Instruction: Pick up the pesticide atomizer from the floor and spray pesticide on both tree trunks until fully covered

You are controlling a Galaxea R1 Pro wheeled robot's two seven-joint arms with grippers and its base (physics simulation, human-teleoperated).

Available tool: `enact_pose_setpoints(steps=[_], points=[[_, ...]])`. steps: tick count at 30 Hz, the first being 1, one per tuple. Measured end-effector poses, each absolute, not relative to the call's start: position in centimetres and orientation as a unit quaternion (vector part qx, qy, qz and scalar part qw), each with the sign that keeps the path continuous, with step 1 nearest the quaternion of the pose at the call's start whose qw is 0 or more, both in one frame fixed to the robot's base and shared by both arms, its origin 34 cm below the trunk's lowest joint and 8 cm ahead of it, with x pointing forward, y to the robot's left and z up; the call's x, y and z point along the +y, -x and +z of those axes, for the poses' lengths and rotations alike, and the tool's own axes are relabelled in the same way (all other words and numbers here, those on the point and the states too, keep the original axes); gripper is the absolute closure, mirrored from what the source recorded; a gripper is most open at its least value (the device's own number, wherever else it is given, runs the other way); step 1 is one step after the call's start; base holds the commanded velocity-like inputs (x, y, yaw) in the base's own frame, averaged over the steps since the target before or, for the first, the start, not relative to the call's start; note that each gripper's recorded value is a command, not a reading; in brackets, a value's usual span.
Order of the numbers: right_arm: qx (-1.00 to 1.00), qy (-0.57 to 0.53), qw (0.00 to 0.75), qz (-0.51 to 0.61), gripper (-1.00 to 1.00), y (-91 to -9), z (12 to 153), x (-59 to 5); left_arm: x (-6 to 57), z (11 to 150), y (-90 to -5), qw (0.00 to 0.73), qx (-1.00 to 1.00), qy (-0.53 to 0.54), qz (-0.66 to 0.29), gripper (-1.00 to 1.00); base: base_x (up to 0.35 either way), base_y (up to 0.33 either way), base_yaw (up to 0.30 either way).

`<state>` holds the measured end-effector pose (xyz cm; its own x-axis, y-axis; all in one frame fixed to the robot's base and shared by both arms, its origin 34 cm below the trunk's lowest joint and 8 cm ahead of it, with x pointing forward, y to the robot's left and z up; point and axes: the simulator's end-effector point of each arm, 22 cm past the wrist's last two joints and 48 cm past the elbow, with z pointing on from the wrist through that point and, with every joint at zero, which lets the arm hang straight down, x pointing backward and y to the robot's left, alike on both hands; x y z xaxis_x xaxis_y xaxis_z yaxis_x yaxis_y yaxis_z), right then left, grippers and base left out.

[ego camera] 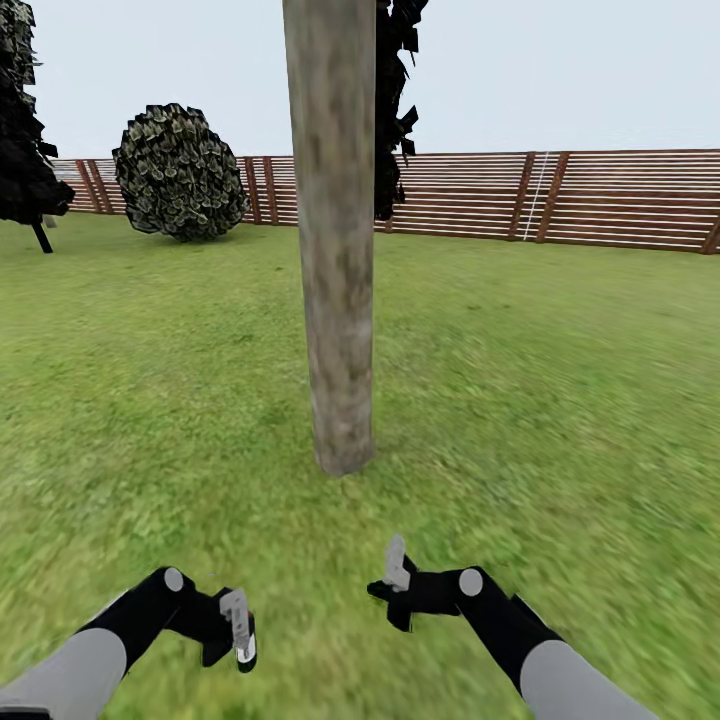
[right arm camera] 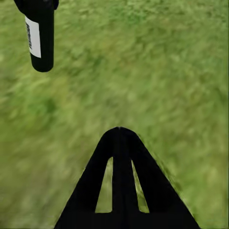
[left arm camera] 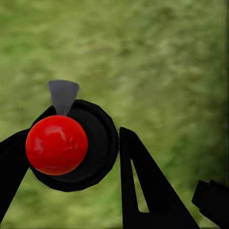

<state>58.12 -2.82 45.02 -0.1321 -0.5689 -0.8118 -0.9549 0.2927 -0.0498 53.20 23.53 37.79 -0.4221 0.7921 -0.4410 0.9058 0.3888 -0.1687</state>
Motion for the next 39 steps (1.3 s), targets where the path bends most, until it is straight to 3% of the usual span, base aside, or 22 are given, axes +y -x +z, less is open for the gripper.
enact_pose_setpoints(steps=[10, 25, 39], points=[[0.686, 0.541, 0.403, 0.273, 1.00, -58.2, 47.3, 1.5, 18.5, 38.1, -53.2, 0.153, 0.796, -0.547, -0.210, 1.00, 0.000, 0.000, 0.000], [0.670, 0.561, 0.378, 0.308, 1.00, -56.0, 47.4, 2.6, 14.3, 40.1, -55.5, 0.186, 0.768, -0.576, -0.209, 1.00, 0.000, 0.000, 0.000], [0.669, 0.561, 0.378, 0.308, 1.00, -56.0, 47.4, 2.5, 10.9, 40.6, -55.3, 0.175, 0.725, -0.636, -0.196, 1.00, 0.000, 0.000, 0.000]])
